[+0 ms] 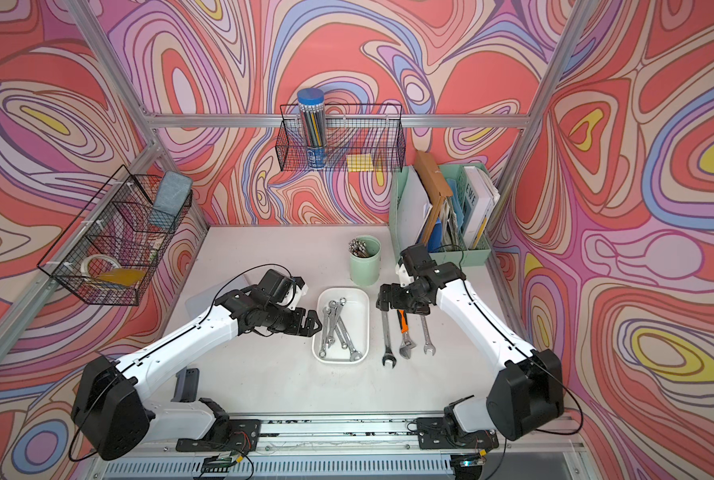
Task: Take out the wrench from the storage box
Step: Pick up the wrench from the storage box.
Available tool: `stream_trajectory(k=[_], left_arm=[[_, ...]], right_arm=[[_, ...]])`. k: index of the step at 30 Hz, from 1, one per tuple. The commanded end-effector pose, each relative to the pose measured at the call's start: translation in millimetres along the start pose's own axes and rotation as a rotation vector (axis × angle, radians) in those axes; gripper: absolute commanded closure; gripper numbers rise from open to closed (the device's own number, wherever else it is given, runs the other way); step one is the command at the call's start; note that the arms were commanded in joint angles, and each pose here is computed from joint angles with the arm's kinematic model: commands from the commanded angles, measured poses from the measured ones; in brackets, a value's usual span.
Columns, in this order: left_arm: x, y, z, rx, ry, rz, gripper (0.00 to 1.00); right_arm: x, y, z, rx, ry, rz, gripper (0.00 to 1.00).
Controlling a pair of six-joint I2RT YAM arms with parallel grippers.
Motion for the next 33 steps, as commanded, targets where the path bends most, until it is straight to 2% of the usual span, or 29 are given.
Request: stream_trajectory(k=[1,8,14,23,29,33], left_arm=[[4,-10,-14,-0.014,-0.054,-0.012,0.09],[-7,-29,-22,-0.034,-0.067,-0.037,0.17],[-35,-47,-30,-0.056,-0.062,-0.098,0.31],[-94,-26,-32,-0.067,0.025,-0.26,0.45],[-116,-19,-35,-0.062,0.046,-0.298,0.52],[-126,-12,-39,-0.055,0.063,-0.321,0.62]], right_arm=[[4,17,4,-0.034,-0.008,-0.037,0.02],[16,21,3,-0.036,-0.051,-0.048,0.02],[28,22,0,-0.031,-0.118,-0.063,0.02],[23,18,5,-0.045,-0.117,-0.074,0.02],[19,14,8,-0.052,-0.118,-0.059,0.02],[16,12,8,-0.055,-0.116,-0.053,0.02]])
Point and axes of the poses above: each gripper's point midway between its finger pads, its own x axis back along the fingers, its own y axis along the line the jaws close on, z = x × y, the point moved 5 cm from there along x, back along the fingers, and after that the axes turned 9 degrees about -x, right-handed, at the moved point
